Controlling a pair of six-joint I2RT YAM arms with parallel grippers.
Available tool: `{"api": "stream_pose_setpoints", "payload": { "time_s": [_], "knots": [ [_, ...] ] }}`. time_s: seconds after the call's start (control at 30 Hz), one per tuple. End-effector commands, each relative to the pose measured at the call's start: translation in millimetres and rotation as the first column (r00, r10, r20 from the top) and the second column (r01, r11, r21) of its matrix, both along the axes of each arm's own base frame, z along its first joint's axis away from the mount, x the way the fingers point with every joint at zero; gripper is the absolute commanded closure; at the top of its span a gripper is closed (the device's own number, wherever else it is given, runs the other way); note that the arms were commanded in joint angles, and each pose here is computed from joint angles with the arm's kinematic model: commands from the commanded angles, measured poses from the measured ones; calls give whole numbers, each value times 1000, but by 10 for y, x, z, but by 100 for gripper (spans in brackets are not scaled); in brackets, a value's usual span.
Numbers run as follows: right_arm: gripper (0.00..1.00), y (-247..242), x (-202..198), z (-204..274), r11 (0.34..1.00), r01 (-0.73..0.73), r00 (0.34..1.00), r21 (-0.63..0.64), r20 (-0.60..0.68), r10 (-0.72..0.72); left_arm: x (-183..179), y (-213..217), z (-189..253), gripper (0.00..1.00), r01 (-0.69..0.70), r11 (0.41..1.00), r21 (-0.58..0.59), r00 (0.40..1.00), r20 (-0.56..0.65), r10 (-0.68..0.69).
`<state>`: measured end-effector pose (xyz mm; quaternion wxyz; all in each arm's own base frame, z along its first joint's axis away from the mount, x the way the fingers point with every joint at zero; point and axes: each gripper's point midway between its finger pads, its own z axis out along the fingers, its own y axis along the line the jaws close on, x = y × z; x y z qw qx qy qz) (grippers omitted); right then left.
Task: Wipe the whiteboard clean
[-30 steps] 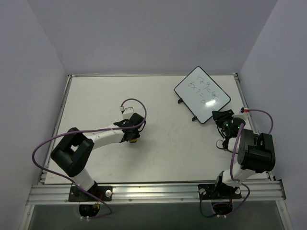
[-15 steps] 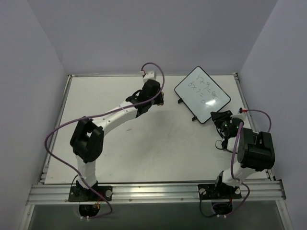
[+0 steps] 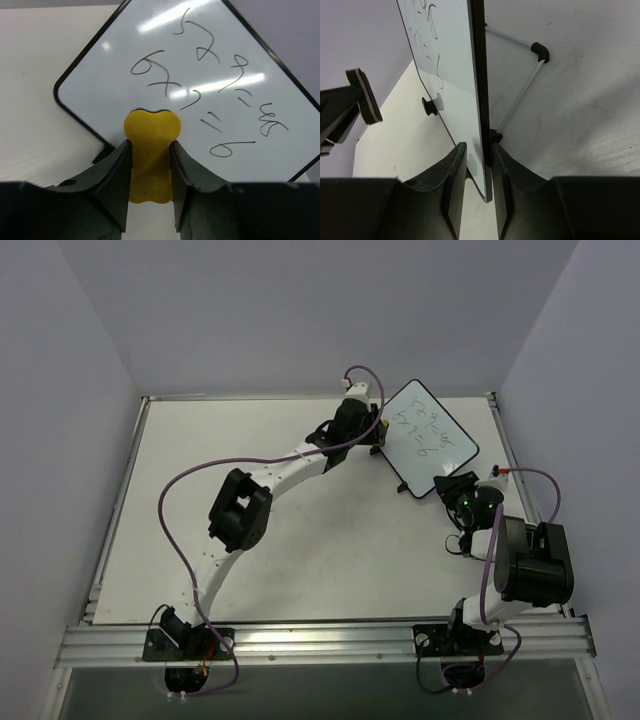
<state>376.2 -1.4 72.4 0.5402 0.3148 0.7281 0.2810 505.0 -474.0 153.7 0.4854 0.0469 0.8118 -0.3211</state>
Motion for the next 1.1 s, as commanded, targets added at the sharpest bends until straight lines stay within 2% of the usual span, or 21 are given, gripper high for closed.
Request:
{"api": "stream_pose_setpoints", "payload": {
  "time_s": [0.0, 0.17, 0.27, 0.3, 0.47, 0.57, 0.6, 0.8, 1.03, 1.07],
  "knots": [
    [77, -23, 14, 156, 999, 8, 1000, -46, 28, -6, -16, -434, 625, 98, 109, 987, -115, 981, 175, -88],
    [70, -3, -2, 103, 998, 5, 1000, -58, -8, -5, -40, -747, 638, 98, 149, 982, -114, 971, 203, -124],
    [66, -7, -19, 78, 998, 10, 1000, -59, -17, -11, -49, -838, 556, 98, 157, 979, -133, 975, 182, -132],
    [65, -12, -23, 77, 998, 12, 1000, -61, -18, -13, -65, -829, 430, 98, 150, 982, -118, 981, 139, -133],
    [66, -10, -57, 89, 997, 26, 999, -69, -19, -28, -89, -878, 293, 98, 156, 984, -90, 980, 136, -143],
    [66, -9, -64, 95, 997, 34, 999, -75, -21, -36, -123, -935, 342, 98, 174, 983, -62, 973, 162, -162],
    [67, 0, -68, 96, 997, 34, 999, -76, -21, -36, -132, -957, 489, 98, 187, 981, -59, 964, 200, -172],
    [69, -11, -61, 84, 996, 48, 998, -80, -29, -51, -226, -1016, 461, 98, 226, 974, 19, 945, 240, -224],
    [70, -7, -54, 86, 995, 53, 998, -79, -32, -56, -285, -1013, 226, 98, 236, 968, 89, 945, 211, -250],
    [70, -9, -70, 104, 995, 57, 998, -80, -27, -59, -263, -991, 353, 98, 223, 972, 76, 943, 234, -235]
  ]
}}
